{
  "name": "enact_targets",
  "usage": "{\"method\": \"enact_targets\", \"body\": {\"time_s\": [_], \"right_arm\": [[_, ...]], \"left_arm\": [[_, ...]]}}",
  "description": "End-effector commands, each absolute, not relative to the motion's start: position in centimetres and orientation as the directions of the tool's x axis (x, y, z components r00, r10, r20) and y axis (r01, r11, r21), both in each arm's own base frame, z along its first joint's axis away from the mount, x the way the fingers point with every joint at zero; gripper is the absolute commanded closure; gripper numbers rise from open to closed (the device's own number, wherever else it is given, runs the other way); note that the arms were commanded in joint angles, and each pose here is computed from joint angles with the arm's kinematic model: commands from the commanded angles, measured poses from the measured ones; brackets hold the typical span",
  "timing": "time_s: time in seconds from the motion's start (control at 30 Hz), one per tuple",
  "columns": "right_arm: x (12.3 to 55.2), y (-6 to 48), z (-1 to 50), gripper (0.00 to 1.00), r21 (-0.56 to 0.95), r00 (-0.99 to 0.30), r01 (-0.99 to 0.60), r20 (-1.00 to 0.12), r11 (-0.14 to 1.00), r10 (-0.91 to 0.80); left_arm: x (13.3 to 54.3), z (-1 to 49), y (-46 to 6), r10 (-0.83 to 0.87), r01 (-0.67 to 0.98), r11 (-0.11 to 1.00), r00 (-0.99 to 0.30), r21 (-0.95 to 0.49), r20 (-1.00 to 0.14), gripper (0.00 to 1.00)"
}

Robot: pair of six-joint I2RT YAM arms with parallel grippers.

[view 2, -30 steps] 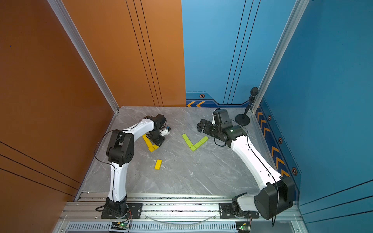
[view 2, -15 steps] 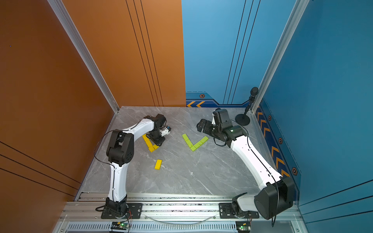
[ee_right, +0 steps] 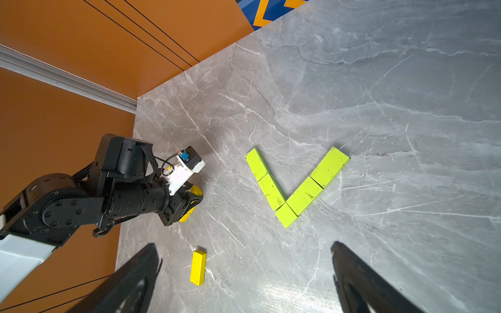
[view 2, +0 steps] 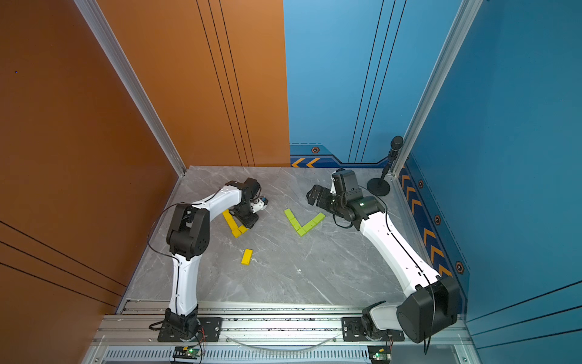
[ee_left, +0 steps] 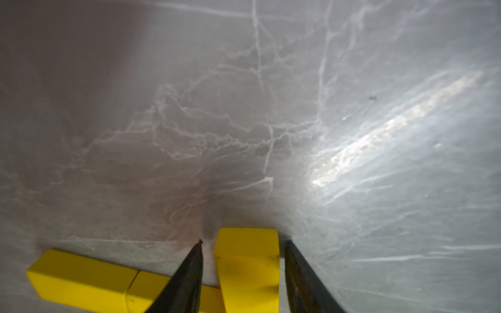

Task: Assemble the letter v with building blocks
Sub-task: Assemble the building block at the center of the board.

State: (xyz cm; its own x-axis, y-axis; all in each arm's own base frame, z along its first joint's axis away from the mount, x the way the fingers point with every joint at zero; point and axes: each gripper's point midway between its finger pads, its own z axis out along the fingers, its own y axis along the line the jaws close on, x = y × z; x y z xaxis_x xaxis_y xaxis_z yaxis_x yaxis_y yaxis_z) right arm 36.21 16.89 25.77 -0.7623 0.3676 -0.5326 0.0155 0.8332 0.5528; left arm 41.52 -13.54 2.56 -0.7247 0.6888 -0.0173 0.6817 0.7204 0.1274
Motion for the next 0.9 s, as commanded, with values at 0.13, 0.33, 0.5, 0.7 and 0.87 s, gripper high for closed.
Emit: {"method": "enact_targets", "body": {"time_s": [0.13,0.33,0.5,0.7,0.87], "right_arm": [[36.0,17.2,25.8,0.0,0.567,-0.763,0.01,-0.528,0.823,0.373],[35.7,17.0,26.4,0.0,0.561,-0.748,0.004,-0.547,0.828,0.375],[35.2,15.8,27.2,0.0,0.527,-0.732,-0.006,-0.582,0.85,0.356],[34.5,14.5,27.4,0.01,0.488,-0.735,-0.013,-0.597,0.873,0.322],[34.2,14.7,26.7,0.0,0.508,-0.743,-0.019,-0.584,0.861,0.328]], "left_arm": [[43.8,7.4,-15.5,0.716,0.674,0.688,-0.69,0.269,-0.101,0.35],[45.1,14.6,-15.6,0.646,0.538,0.738,-0.737,0.407,-0.198,0.2],[39.6,15.2,-14.4,0.476,0.389,0.856,-0.85,0.341,-0.225,0.02],[30.2,13.1,-11.2,0.236,0.185,0.947,-0.956,0.264,-0.176,0.02],[26.7,11.2,-12.0,0.12,0.088,0.979,-0.977,0.184,-0.174,0.01]]}}
